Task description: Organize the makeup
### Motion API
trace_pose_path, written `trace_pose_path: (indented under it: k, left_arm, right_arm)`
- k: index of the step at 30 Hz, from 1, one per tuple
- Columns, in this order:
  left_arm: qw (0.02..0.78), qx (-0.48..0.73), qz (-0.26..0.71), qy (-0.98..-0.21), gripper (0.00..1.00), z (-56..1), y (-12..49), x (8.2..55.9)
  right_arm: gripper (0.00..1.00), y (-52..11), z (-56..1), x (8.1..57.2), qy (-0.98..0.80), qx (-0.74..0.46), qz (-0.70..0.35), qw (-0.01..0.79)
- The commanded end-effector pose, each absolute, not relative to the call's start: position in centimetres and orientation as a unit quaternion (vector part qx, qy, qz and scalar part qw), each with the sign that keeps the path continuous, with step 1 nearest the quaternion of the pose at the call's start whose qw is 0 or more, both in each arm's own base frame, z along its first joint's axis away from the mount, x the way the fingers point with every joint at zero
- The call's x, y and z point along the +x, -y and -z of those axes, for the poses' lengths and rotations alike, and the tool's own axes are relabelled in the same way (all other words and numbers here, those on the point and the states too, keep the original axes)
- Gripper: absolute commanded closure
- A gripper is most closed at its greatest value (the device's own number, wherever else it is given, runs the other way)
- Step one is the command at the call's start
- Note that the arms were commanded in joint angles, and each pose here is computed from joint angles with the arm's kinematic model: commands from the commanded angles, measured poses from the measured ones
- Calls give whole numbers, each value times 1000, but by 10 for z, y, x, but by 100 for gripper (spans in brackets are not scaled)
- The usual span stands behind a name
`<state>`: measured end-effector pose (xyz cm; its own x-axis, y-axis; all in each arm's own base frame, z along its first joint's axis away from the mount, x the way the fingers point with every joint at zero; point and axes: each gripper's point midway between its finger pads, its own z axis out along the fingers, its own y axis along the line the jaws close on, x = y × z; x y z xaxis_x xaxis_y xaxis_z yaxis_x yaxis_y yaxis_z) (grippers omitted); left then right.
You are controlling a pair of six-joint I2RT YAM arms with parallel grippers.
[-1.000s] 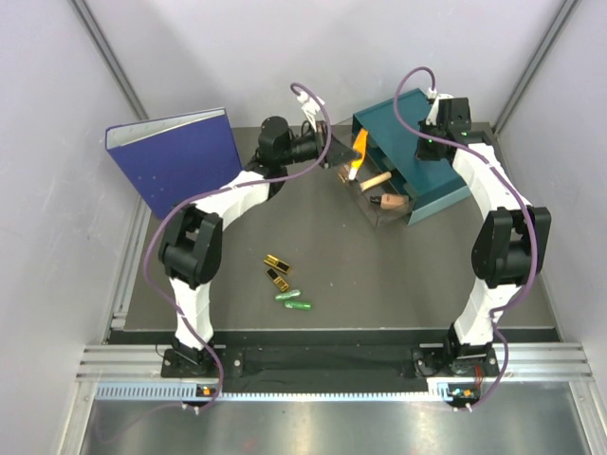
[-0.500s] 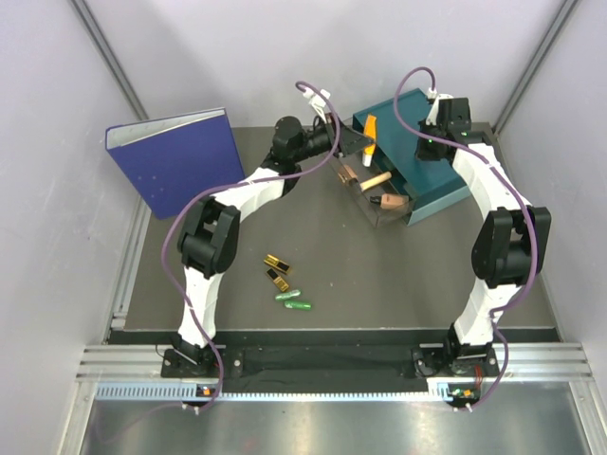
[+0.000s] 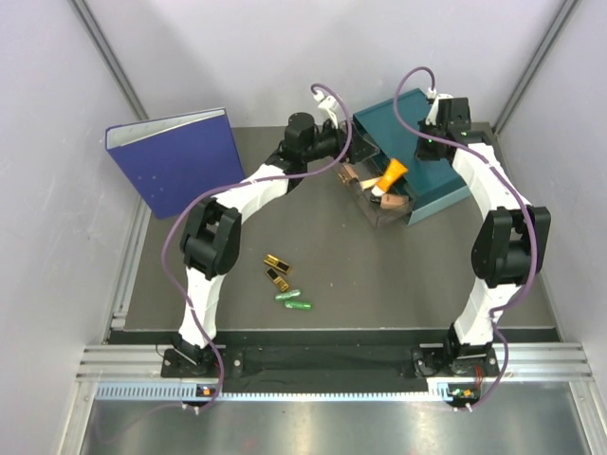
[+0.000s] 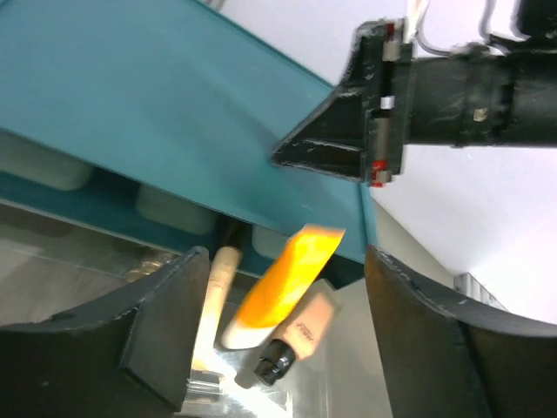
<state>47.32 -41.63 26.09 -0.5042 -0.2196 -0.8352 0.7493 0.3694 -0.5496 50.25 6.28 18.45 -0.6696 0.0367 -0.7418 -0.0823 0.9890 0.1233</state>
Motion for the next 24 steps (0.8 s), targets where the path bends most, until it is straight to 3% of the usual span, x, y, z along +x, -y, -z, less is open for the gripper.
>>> trace_pose_path:
  k: [1,7,11,12,15,24]
  left_arm:
    - [518,214,491,-667,18,-304,403,478]
    - [529,230,419,-701,24,-289,354,478]
    - [527,238,384,-720,56,-268,320,469]
    - [511,238,380,-734,81,-253,312,464]
    - [483,254,369,-752,100,-230,303,453]
    - [425,261,398,-770,100,-176,320,452]
  right_arm:
    - [100,-68,-134,477,-945,-18,-77,316]
    - [100,-68,-135,478,-945,-19,-77,317]
    - [100,-68,-135,478,-945,-19,-76,318]
    - [100,-67,-135,479,-945,-18,-76,317]
    - [100,-68,-134,478,-945,-19,-77,316]
    - [100,-68,-134,478,-945,-18,-78,316]
